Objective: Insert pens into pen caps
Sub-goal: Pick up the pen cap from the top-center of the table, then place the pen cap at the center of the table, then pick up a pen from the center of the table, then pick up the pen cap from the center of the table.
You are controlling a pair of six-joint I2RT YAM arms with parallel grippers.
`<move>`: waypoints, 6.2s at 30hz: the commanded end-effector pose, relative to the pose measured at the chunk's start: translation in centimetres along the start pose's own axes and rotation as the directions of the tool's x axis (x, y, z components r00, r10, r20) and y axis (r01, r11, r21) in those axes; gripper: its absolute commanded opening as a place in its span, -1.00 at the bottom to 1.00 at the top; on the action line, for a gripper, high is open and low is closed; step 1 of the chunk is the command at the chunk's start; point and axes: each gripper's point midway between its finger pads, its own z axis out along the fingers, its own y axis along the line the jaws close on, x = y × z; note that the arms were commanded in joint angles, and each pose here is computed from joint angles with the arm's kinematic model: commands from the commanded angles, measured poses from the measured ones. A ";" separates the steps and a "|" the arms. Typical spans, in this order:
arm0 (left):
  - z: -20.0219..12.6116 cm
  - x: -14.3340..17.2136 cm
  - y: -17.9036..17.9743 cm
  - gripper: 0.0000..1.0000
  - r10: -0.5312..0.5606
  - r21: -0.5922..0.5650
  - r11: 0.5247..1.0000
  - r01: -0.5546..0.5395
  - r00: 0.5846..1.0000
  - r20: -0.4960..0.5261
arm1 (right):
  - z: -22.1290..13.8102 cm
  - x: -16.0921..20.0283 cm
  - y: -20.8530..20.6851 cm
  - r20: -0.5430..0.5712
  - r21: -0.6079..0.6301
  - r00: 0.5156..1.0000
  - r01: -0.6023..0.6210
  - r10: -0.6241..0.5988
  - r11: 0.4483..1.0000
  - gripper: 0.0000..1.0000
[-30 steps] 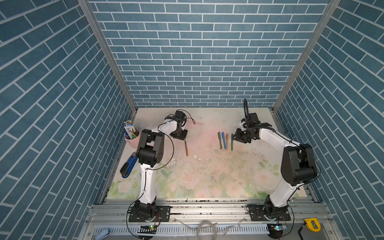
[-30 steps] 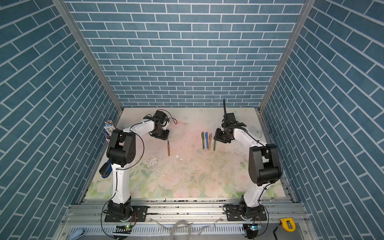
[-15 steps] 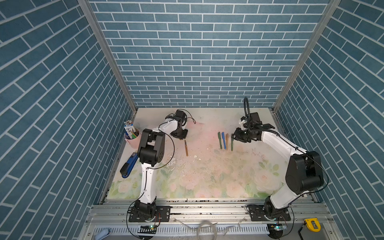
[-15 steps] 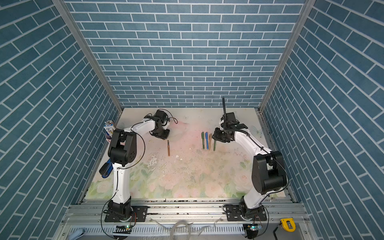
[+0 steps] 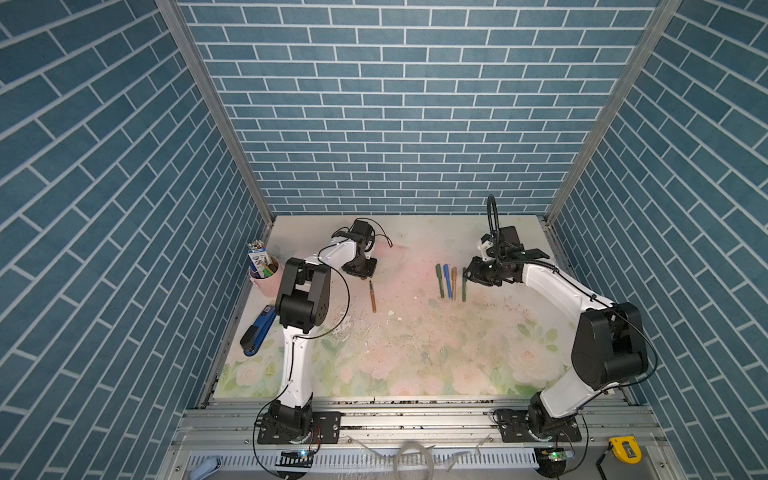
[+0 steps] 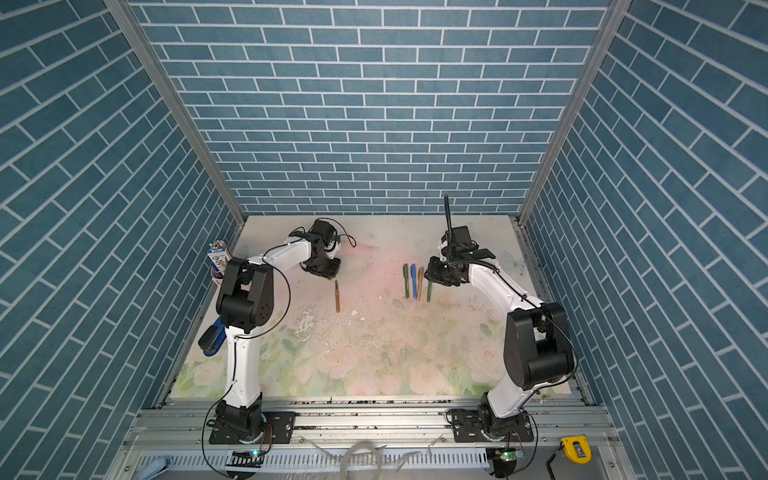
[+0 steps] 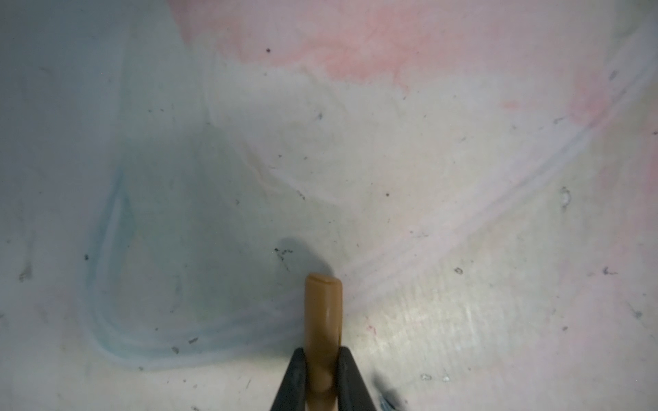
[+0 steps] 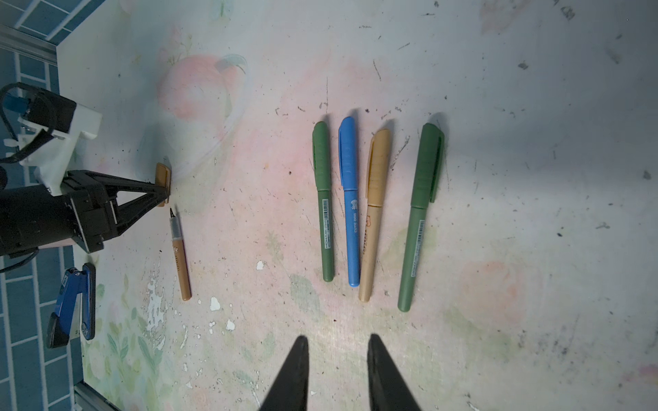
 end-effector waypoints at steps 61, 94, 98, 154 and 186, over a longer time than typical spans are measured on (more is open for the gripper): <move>-4.3 11.7 -6.9 -0.31 -0.298 -0.019 0.955 0.297 0.949 -0.108 | -0.8 3.1 5.6 0.013 -0.085 0.992 0.127 -0.126 0.988 -0.48; -4.3 9.7 -7.2 -0.95 -0.178 -0.007 0.984 0.178 0.984 -0.002 | 0.1 4.1 10.2 0.027 -0.238 0.989 0.145 -0.143 0.960 -0.48; -7.4 7.6 -11.3 -1.00 -0.144 0.227 0.968 0.104 0.975 0.168 | 0.1 4.9 13.8 0.073 -0.384 0.984 0.178 -0.162 0.906 -0.28; -18.0 5.8 -19.1 -0.97 -0.211 0.651 0.739 -0.173 0.858 0.467 | -0.3 3.8 21.0 0.135 -0.612 0.988 0.146 -0.079 0.777 -0.99; -30.3 5.7 -18.1 -1.00 -0.130 0.497 0.729 -0.471 0.617 0.776 | 10.2 6.3 9.8 -0.133 -0.021 0.987 0.089 -0.091 0.996 -0.35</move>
